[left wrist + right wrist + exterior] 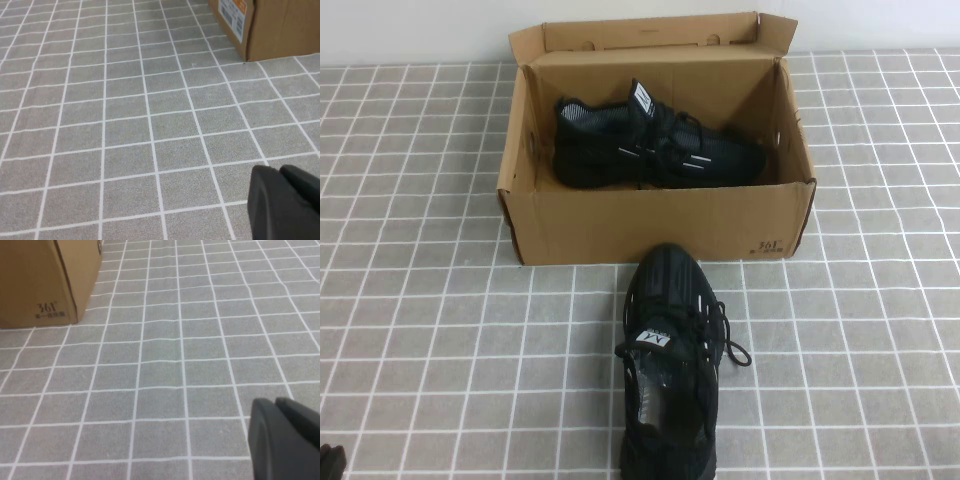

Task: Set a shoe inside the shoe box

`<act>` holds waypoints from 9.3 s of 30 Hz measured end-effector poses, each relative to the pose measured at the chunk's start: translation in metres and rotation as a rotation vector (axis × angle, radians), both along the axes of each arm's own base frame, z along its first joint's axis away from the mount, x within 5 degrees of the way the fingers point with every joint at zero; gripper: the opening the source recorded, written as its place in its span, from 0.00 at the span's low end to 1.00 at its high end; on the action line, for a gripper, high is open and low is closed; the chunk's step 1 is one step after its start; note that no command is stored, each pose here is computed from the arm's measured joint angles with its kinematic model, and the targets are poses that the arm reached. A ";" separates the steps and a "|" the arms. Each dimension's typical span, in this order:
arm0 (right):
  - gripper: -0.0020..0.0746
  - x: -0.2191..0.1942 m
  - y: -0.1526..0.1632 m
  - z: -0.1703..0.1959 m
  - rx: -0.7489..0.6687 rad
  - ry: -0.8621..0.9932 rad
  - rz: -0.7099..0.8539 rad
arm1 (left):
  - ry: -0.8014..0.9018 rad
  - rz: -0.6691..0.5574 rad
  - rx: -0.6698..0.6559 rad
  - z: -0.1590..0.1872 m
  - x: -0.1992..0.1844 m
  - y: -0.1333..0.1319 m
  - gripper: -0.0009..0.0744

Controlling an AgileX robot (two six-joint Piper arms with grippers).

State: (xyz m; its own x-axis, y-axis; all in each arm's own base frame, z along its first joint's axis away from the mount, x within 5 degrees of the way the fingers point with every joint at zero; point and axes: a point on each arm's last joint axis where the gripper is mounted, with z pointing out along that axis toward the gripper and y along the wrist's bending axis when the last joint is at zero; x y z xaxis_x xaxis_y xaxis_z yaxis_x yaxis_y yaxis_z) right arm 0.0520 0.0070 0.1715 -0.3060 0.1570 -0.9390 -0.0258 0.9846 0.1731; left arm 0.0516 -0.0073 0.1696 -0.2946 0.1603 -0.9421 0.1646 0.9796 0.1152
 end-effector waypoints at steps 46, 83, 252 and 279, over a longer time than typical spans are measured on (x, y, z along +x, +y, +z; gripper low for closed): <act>0.01 0.000 0.000 0.000 0.000 0.000 0.000 | 0.000 0.000 0.000 0.000 0.000 0.000 0.01; 0.01 -0.003 0.024 0.055 0.695 -0.028 0.114 | 0.002 0.000 0.000 0.000 0.000 0.000 0.01; 0.02 0.106 0.196 0.200 -0.681 0.240 1.146 | 0.178 -0.320 -0.137 0.178 0.054 -0.042 0.01; 0.02 0.085 0.202 0.197 -0.935 0.013 1.606 | 0.369 -1.009 0.286 0.227 0.154 -0.095 0.01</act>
